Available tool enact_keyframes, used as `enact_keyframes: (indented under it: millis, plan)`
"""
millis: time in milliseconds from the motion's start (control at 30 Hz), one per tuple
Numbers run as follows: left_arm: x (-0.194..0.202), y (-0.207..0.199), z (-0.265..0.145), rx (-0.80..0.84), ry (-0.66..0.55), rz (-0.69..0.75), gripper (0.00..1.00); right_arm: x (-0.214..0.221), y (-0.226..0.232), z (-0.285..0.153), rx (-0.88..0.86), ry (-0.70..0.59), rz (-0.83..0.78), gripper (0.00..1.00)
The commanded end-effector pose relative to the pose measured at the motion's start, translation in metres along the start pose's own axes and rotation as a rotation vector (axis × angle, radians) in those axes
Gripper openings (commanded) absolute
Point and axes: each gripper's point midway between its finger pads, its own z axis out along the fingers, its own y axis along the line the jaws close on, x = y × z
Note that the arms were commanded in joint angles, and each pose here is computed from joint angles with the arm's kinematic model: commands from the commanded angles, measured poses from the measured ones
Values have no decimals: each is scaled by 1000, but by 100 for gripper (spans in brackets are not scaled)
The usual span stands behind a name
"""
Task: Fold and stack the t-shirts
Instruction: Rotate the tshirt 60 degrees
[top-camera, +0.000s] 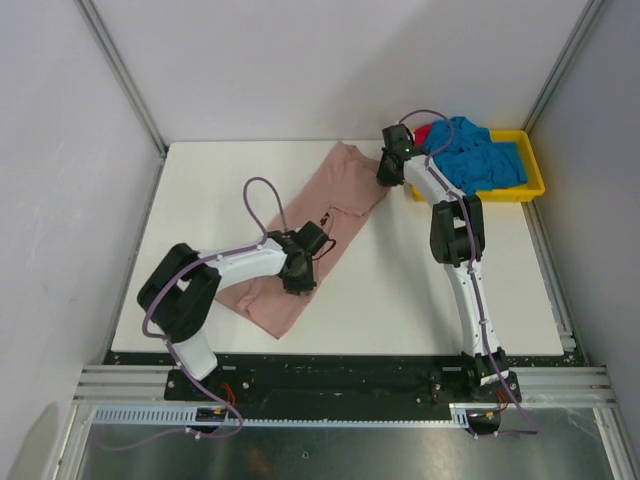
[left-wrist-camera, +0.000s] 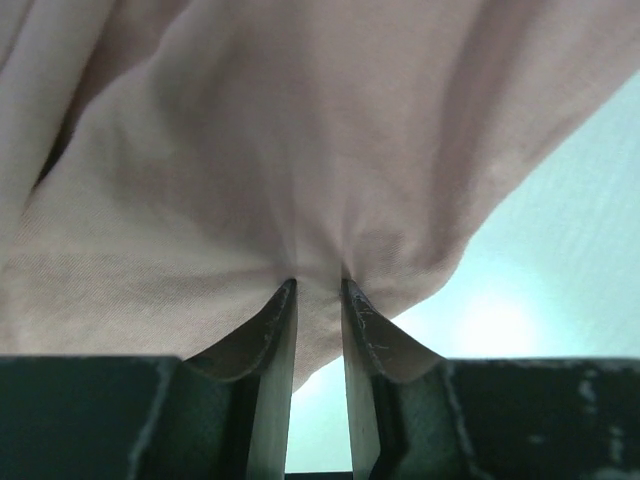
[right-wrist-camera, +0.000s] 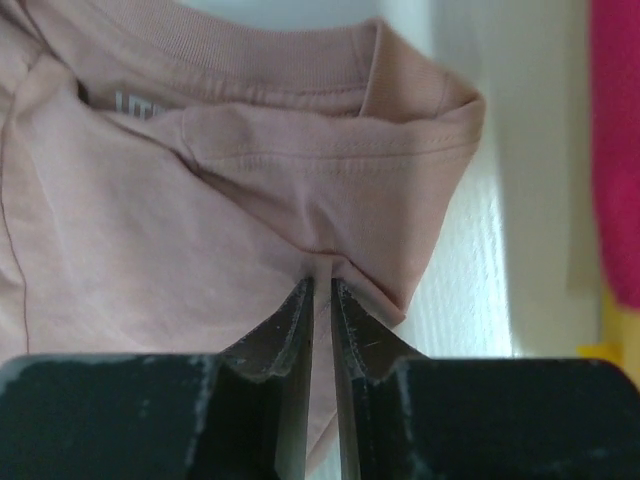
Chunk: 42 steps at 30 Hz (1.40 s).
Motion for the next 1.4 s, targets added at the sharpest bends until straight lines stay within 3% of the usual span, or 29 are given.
enact_keyframes:
  millis: [0,200,333,533,700,1000,1367]
  plan:
    - [7,-53,-1,117,52,-27,28,-26,-15,8,40,-59,-48,18]
    - [8,-100,-7,203,90,-6,28,-41,-7,14,-21,-105,-69,22]
    - [5,-111,-12,232,82,14,29,-48,-4,11,-45,-122,-76,26]
    - [-5,-102,-40,268,0,64,36,-78,17,-19,-103,-201,-92,34]
    - [-19,-59,-68,242,-121,69,36,-90,36,-54,-137,-229,-73,35]
    - [13,-6,-41,124,-55,106,31,-38,47,-62,-175,-70,34,32]
    - [46,-6,-21,75,20,215,20,30,27,-38,-86,82,61,25]
